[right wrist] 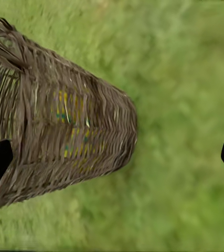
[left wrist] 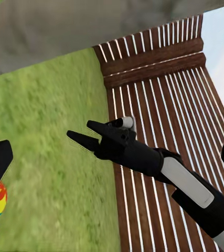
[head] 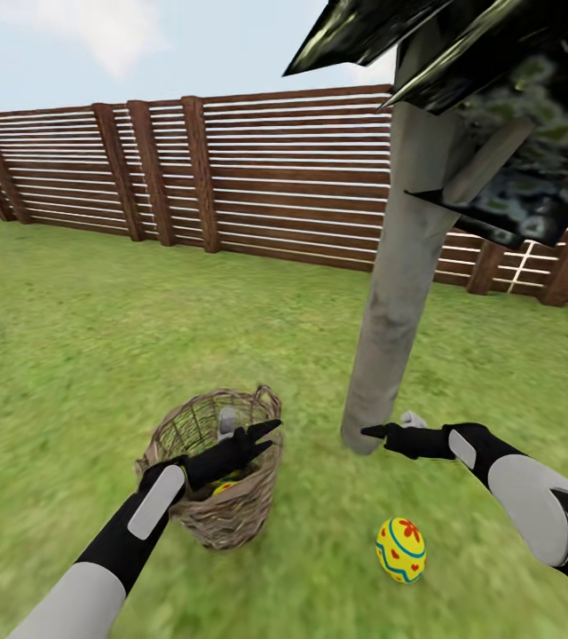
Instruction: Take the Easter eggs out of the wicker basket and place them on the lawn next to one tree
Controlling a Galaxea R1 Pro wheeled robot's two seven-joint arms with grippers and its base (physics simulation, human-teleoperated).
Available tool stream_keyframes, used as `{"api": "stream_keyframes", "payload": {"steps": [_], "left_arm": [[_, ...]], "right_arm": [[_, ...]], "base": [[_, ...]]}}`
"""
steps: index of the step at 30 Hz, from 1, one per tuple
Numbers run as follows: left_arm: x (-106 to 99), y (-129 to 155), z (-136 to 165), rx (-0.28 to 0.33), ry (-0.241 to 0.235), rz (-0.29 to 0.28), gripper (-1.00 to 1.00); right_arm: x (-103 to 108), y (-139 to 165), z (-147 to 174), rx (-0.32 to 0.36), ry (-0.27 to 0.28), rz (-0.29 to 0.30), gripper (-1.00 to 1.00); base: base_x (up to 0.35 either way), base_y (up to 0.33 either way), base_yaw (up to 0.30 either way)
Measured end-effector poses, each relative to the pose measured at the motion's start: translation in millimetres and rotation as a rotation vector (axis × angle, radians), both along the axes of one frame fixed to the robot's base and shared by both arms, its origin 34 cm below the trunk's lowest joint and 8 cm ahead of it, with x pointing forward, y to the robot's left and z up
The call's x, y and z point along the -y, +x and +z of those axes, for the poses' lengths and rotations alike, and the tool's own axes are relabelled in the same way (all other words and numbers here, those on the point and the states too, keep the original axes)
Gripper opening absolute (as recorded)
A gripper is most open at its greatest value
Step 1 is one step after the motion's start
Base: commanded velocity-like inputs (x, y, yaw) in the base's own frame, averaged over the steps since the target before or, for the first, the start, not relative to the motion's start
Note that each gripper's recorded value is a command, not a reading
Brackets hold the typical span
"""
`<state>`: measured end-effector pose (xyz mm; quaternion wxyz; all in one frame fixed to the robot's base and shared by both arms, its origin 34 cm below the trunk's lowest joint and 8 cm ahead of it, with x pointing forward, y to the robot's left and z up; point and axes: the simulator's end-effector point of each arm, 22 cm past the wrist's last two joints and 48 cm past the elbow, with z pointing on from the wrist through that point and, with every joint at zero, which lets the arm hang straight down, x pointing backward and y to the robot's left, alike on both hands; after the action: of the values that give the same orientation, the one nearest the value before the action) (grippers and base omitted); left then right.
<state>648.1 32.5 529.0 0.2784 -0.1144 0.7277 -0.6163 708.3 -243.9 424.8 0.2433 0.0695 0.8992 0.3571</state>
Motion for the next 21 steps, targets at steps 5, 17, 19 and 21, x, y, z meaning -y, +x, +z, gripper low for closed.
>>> {"api": "stream_keyframes", "payload": {"steps": [5, 17, 19, 21], "left_arm": [[0.0, 1.0, 11.8, 0.012, -0.001, 0.000, 1.00], [-8.5, 13.8, 40.4, 0.010, -0.011, 0.026, 1.00], [-9.6, 15.7, 45.2, 0.010, -0.012, 0.029, 1.00], [-9.9, 16.9, 49.4, 0.009, -0.012, 0.030, 1.00]], "right_arm": [[-0.4, 2.4, 12.6, 0.014, 0.000, 0.001, 1.00], [-0.3, 9.4, 38.8, 0.013, -0.003, 0.001, 1.00], [-0.3, 10.8, 43.5, 0.013, -0.003, 0.001, 1.00], [-0.3, 11.6, 47.6, 0.013, -0.003, 0.001, 1.00]], "base": [[0.000, 0.000, 0.285], [0.000, 0.000, 0.285], [0.000, 0.000, 0.285], [0.000, 0.000, 0.275]]}}
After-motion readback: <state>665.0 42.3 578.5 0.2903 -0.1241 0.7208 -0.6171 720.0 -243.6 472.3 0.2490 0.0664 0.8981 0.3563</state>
